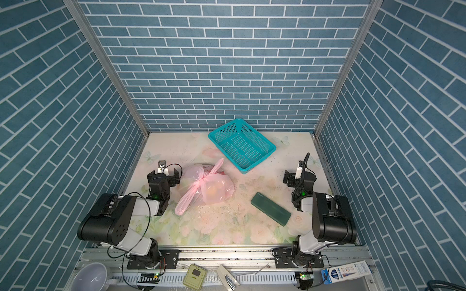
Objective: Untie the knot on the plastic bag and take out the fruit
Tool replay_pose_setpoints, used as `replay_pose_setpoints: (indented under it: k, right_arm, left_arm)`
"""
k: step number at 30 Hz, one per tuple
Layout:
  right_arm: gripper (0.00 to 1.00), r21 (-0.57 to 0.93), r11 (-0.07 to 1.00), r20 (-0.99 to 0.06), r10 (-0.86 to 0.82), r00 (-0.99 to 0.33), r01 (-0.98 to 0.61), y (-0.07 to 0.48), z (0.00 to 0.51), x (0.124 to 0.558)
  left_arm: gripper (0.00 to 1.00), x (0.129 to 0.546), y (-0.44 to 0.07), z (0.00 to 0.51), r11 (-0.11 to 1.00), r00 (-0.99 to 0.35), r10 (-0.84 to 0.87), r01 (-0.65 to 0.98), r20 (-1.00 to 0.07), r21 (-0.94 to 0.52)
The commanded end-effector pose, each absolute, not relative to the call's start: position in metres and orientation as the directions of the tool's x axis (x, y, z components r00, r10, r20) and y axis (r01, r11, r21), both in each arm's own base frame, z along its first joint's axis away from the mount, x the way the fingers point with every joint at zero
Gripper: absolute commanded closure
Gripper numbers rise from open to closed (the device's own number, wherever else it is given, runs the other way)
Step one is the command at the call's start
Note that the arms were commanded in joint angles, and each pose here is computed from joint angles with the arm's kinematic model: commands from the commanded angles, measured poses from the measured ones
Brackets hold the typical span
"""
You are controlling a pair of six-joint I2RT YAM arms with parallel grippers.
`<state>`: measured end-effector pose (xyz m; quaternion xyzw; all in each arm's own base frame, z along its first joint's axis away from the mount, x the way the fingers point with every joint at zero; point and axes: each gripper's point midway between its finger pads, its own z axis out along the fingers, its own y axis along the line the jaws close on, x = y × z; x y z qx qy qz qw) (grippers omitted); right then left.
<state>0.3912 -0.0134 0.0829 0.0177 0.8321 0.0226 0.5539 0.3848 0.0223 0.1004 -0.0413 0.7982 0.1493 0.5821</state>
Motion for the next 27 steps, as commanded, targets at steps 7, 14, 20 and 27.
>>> replay_pose_setpoints:
  k: [7,14,20,27]
  right_arm:
    - [0.01,0.022,0.999,-0.929,0.012,-0.369,-0.024,-0.011,0.088,0.395]
    - [0.01,0.011,1.0,-0.901,0.001,-0.433,-0.021,-0.001,0.123,0.389]
    - [0.01,0.051,0.991,-0.855,-0.02,-0.519,-0.122,0.049,0.171,0.384]
    - [0.02,0.11,0.9,-0.79,-0.179,-0.587,-0.422,0.166,0.202,0.396]
  left_arm:
    - [0.0,0.384,0.025,0.102,0.95,-0.317,0.102,-0.249,-0.943,0.186]
    - [0.0,0.376,0.019,0.141,0.96,-0.312,0.113,-0.212,-0.943,0.185]
    - [0.0,0.364,0.007,0.174,0.981,-0.354,0.071,-0.147,-0.932,0.13]
    - [0.0,0.362,-0.015,0.196,0.997,-0.408,-0.064,-0.075,-0.911,-0.037]
